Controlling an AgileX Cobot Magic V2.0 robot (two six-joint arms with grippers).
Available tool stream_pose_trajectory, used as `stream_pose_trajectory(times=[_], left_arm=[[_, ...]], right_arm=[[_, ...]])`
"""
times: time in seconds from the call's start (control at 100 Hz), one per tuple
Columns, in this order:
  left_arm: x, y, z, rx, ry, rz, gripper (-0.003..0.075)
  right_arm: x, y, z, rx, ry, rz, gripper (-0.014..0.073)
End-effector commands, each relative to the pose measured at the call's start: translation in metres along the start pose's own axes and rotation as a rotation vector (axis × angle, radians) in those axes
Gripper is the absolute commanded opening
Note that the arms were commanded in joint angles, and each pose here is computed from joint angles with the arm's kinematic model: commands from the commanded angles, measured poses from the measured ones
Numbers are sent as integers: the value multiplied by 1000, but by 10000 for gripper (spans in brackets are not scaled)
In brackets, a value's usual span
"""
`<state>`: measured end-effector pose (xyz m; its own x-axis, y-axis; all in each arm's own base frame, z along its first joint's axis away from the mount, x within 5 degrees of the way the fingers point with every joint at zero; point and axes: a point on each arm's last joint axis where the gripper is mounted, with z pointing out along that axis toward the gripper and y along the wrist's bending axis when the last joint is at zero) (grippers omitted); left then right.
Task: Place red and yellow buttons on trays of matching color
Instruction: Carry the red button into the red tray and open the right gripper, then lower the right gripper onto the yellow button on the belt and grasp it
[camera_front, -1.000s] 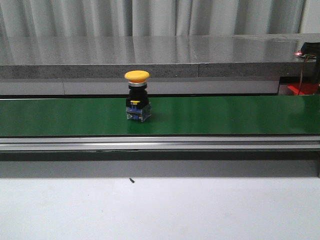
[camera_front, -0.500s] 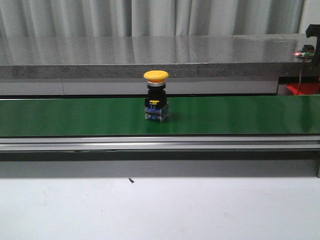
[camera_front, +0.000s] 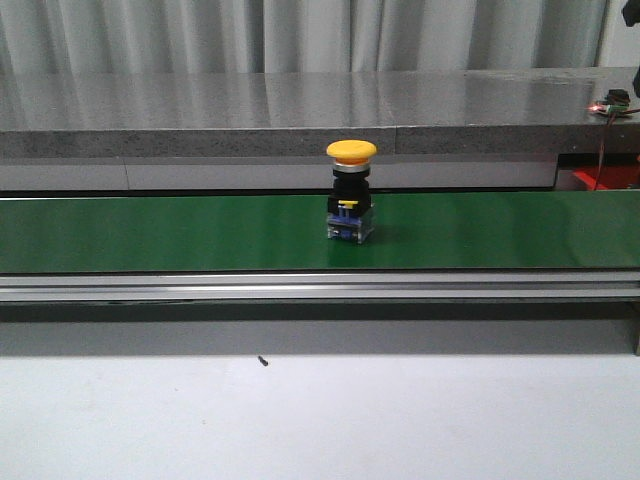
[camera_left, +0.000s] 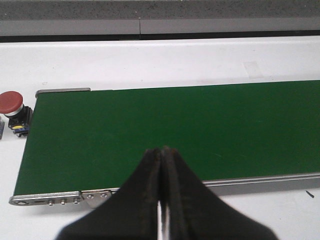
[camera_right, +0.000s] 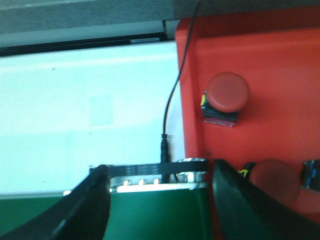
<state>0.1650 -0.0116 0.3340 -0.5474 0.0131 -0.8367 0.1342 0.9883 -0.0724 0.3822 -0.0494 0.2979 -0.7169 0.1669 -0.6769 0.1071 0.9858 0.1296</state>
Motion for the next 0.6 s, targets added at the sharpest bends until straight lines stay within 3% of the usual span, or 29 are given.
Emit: stream_pose_trajectory(times=[0.0, 0.25, 0.59], left_arm=[[-14, -1, -7, -4, -103, -4, -20], [-14, -1, -7, -4, -103, -4, -20], [-14, -1, -7, -4, -103, -4, -20]], right_arm=[[-10, 15, -42, -24, -134, -32, 450], [8, 53, -63, -114, -51, -111, 450], [34, 101, -67, -233, 123, -350, 450]])
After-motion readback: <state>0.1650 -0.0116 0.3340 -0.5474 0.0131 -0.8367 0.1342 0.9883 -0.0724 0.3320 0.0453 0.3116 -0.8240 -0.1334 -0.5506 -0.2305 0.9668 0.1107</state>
